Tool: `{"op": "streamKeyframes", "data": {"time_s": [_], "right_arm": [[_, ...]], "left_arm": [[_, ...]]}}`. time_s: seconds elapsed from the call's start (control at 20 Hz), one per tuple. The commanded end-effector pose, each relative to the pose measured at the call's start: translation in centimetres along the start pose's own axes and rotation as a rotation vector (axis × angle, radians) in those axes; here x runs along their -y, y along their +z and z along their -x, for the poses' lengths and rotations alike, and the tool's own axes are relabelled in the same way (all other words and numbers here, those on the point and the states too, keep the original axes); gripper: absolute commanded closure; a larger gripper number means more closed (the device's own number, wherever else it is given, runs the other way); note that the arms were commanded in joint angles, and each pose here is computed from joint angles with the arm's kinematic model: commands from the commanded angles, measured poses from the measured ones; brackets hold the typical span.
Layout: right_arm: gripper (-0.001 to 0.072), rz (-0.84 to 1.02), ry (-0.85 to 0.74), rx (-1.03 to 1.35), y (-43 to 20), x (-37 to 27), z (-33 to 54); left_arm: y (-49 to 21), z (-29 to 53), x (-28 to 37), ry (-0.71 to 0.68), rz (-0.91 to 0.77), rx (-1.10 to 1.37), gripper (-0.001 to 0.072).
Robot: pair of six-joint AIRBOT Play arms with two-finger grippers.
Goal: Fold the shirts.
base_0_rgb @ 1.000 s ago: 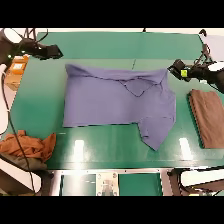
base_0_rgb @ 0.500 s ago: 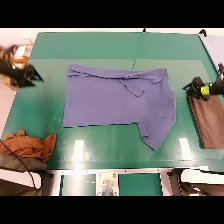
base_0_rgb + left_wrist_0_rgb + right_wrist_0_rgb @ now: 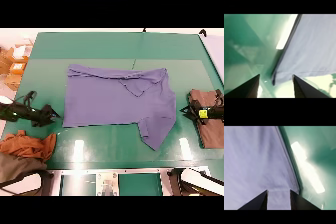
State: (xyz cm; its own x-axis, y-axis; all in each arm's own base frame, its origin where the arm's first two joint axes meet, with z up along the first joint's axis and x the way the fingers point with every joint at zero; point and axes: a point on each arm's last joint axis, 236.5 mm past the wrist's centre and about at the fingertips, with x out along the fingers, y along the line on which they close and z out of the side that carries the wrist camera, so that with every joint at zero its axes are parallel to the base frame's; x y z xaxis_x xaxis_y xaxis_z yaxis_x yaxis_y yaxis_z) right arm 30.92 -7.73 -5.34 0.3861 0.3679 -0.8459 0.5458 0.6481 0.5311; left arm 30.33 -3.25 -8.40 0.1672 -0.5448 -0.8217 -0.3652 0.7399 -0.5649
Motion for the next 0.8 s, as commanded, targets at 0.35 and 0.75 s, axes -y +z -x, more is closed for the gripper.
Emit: {"op": "streamKeyframes", "data": {"time_s": [0.35,0.75], "right_arm": [[0.0284,-0.049,-0.005,-0.039,-2.1,1.6,-0.9],[0.0284,-0.099,0.051,-0.138,-3.0,2.1,-4.0]], "left_arm": [[-2.7,-5.8,3.0,-0.063,-0.077,-0.036,0.068],[3.2,-1.8,3.5,-0.085,-0.085,0.109,0.0684]]}}
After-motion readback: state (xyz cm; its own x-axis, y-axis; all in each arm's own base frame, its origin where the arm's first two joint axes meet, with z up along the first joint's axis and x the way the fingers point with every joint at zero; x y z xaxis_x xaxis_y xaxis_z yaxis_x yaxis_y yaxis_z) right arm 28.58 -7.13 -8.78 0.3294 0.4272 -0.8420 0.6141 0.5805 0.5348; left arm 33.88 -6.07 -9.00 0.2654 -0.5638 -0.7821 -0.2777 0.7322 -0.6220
